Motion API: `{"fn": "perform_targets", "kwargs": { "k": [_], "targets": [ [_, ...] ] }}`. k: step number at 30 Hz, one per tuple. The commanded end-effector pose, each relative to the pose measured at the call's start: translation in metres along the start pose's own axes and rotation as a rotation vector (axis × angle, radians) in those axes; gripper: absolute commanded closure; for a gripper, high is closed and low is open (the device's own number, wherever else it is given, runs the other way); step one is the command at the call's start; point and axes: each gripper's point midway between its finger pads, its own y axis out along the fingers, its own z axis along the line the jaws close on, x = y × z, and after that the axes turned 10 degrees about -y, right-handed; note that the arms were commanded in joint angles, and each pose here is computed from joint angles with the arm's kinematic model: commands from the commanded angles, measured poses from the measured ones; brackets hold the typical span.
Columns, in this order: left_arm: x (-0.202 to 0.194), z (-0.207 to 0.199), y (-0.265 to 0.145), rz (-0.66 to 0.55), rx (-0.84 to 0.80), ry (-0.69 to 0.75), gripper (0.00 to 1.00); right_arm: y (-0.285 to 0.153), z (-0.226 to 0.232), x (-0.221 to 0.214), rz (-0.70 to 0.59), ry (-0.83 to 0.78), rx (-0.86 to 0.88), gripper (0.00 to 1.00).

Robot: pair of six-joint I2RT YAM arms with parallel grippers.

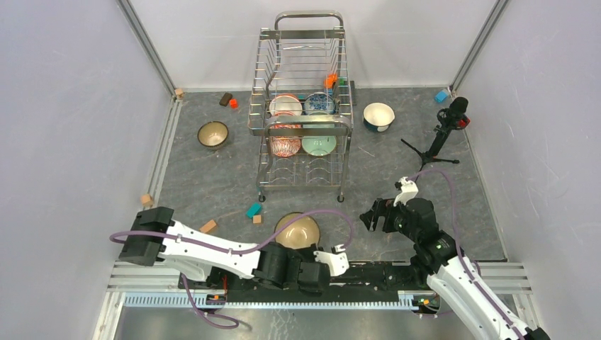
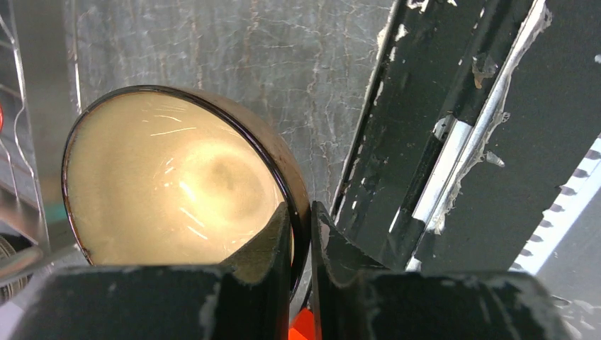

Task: Unload the bowls from the dish rack
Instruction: Place the bowl at the center of the board.

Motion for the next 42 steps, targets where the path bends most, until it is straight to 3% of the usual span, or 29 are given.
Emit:
{"fn": "perform_targets", "kwargs": {
  "k": [1, 14, 22, 29, 42],
  "targets": [
    [0.027, -0.009, 0.01, -0.144, -0.02, 0.11, 0.98, 0.001, 0.016, -0.002, 0.017, -0.038, 0.1, 0.03],
    [0.007, -0.028, 0.04, -0.146, -0.075, 0.386, 0.98, -0.002, 0.042, -0.012, 0.095, -0.112, 0.274, 0.09],
    [0.013, -0.044, 0.039, -0.234, -0.167, 0.373, 0.98, -0.004, 0.061, 0.005, 0.103, -0.177, 0.284, 0.12],
    [0.018, -0.051, 0.033, -0.252, -0.217, 0.378, 0.98, -0.007, 0.087, 0.019, 0.099, -0.244, 0.293, 0.13],
    [0.018, -0.053, 0.025, -0.248, -0.251, 0.41, 0.98, -0.019, 0.133, 0.019, 0.123, -0.349, 0.339, 0.23]
  ]
}}
